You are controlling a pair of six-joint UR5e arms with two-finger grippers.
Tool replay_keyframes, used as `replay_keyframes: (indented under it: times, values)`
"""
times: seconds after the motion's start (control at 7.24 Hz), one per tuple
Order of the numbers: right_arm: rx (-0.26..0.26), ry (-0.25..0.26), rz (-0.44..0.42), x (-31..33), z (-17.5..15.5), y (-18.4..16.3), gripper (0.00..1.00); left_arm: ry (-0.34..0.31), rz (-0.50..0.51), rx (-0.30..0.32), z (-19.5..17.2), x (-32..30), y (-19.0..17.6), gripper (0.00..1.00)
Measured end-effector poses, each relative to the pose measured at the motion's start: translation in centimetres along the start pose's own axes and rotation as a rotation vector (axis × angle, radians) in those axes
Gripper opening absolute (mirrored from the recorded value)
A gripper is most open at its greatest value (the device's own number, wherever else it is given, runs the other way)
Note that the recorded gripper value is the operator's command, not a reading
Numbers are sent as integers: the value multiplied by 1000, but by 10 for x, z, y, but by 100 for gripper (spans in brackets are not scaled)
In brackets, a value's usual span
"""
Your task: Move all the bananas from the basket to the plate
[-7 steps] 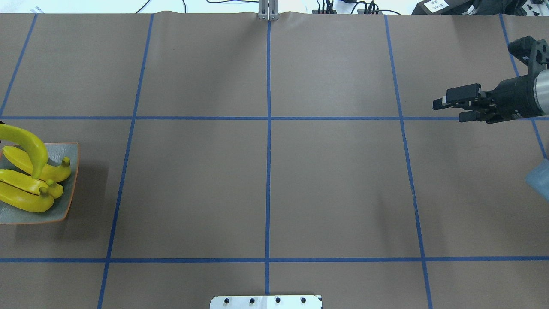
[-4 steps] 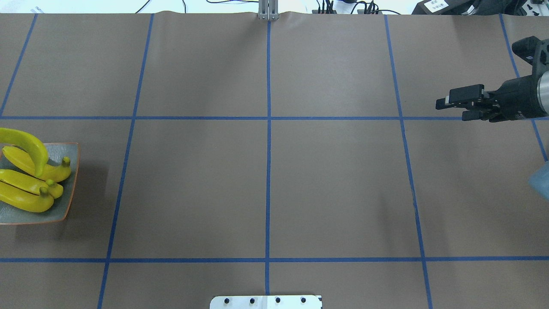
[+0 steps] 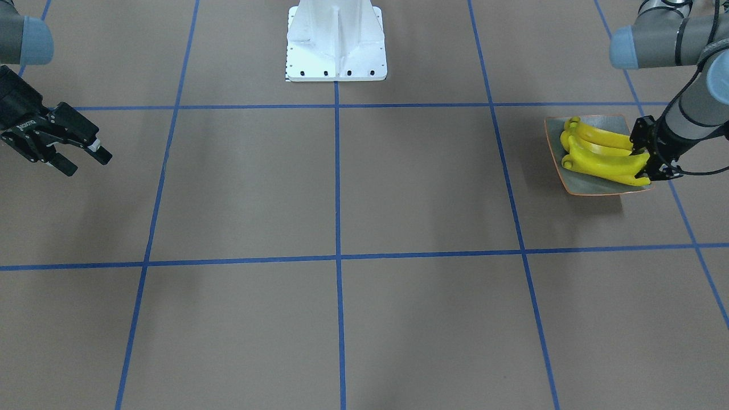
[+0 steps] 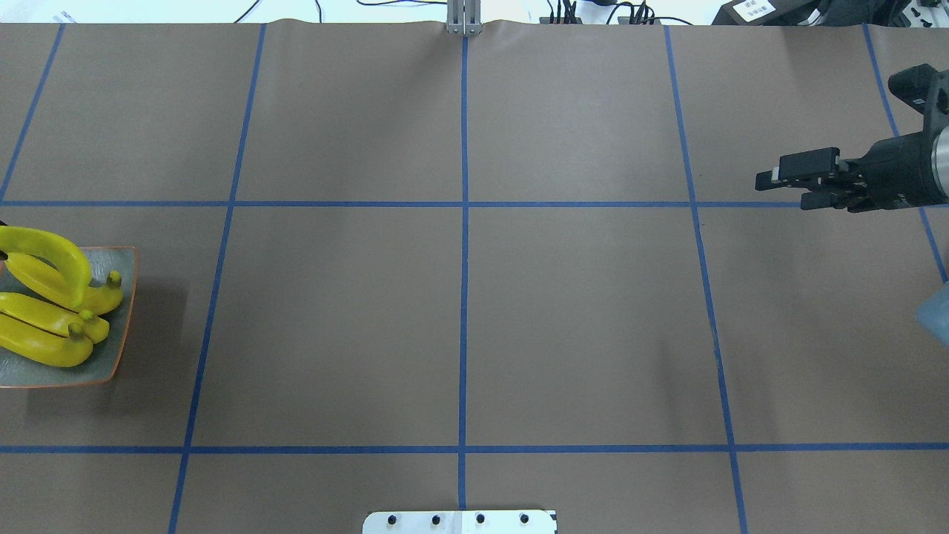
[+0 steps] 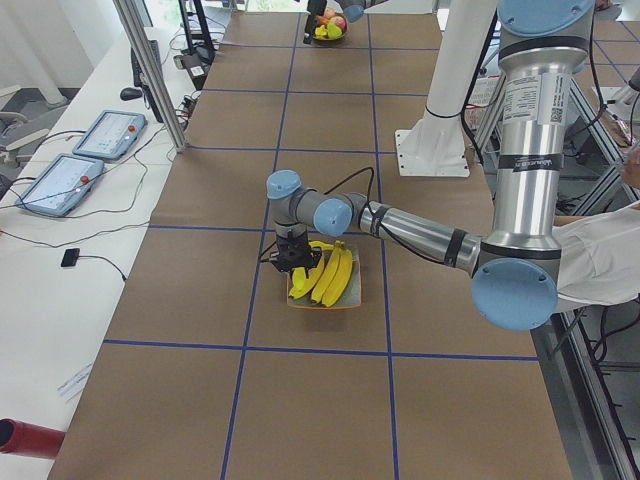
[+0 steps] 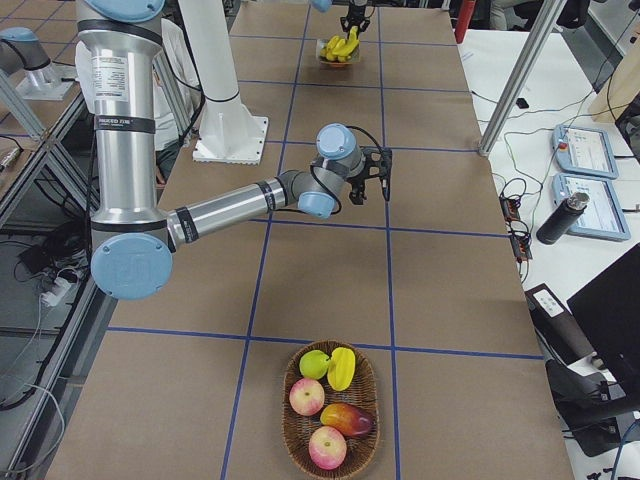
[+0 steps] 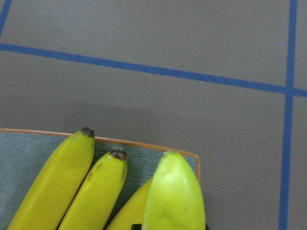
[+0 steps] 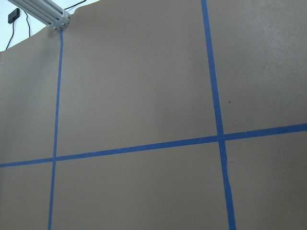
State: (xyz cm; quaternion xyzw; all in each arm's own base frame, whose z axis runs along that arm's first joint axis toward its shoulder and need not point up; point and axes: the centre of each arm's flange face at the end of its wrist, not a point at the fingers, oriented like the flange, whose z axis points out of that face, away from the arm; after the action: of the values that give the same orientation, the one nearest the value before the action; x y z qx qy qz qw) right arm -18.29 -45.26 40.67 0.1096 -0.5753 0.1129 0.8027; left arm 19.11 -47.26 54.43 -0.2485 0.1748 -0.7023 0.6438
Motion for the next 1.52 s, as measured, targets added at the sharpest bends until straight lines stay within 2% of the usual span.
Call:
replay_keyframes:
  times: [0.14,0.28,0.41,0.97,1.1,1.24,1.52]
  values:
    - [0,0,0,0,0,0,100,-8,23,2,6,-4,7,0]
    - [1,-1,-1,-1,0,0,100,-8,44,-2,8,-6,9,11]
    - [2,-1,-1,-1,-1,0,100,-4,67,-8,9,-8,9,99]
    - [1,2,2,2,-1,1,100,9,97,-30,-2,-10,8,100]
    - [1,5,4,3,-2,1,100,19,87,-57,-16,-6,1,100]
    - [6,12,12,9,-4,0,100,32,68,-108,-41,1,-8,100]
    - [69,70,64,55,-33,-15,100,80,65,-194,-95,18,-1,100]
